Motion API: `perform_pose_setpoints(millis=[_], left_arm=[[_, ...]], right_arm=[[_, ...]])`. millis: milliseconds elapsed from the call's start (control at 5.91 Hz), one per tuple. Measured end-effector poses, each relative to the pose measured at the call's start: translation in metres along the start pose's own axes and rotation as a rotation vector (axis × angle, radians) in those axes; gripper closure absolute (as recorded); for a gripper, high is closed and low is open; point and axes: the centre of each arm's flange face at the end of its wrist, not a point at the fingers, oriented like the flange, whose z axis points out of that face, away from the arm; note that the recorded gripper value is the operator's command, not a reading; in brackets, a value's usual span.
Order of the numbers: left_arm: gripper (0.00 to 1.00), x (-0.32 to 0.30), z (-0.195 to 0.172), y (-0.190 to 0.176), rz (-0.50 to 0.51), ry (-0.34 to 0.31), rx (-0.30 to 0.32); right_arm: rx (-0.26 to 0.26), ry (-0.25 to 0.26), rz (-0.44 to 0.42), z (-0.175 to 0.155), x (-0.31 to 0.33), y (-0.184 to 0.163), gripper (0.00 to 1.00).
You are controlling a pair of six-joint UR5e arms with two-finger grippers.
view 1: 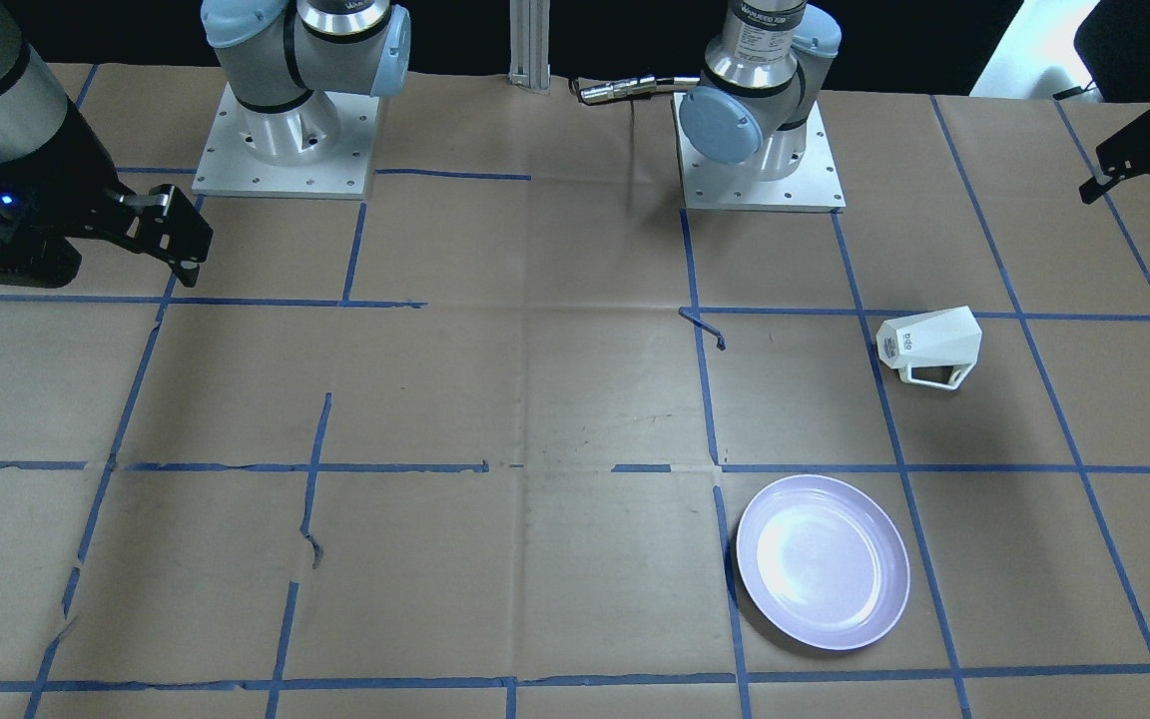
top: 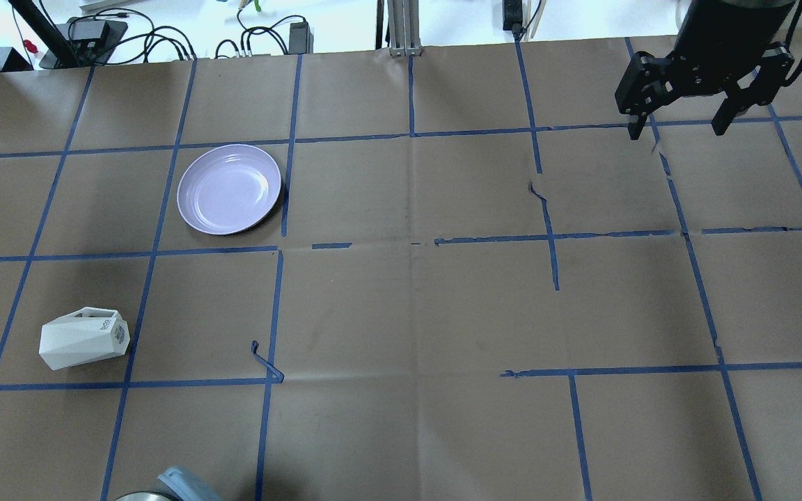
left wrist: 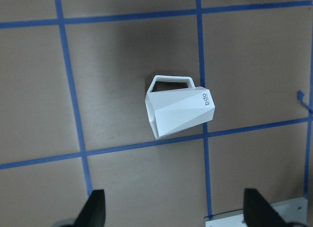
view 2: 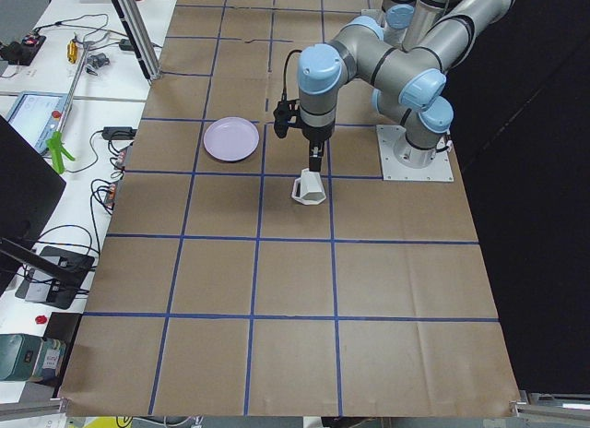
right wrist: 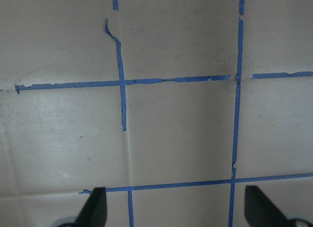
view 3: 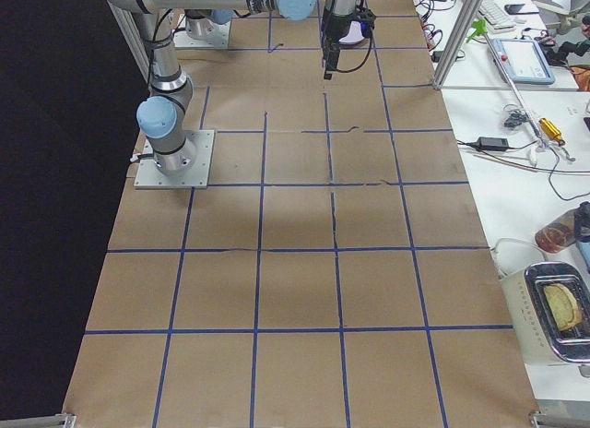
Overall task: Flip cup and place on plate
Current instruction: 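Move the left gripper down toward the white cup lying on its side, then close the left gripper on the white cup's open end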
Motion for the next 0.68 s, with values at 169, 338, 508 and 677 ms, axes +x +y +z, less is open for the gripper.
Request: perform_pose_setpoints(millis=[169,338,508,677], left_arm=[[0.01,-0.032,0.029,0.005,-0.02,0.139,0.02],[0.01,-0.067,0.061,0.012,-0.04,0.283,0.049],[0.01,-0.102,0.096,0.019,-0.058,0.428,0.095],[0.01,-0.131,0.131,0.025,-0.073,0.571,0.144]], right_arm=[[0.0,0.0,0.0,0.0,0.0,0.0,0.0],[0.0,0.0,0.0,0.0,0.0,0.0,0.0],[0.0,0.0,0.0,0.0,0.0,0.0,0.0],[0.0,0.0,0.0,0.0,0.0,0.0,0.0]])
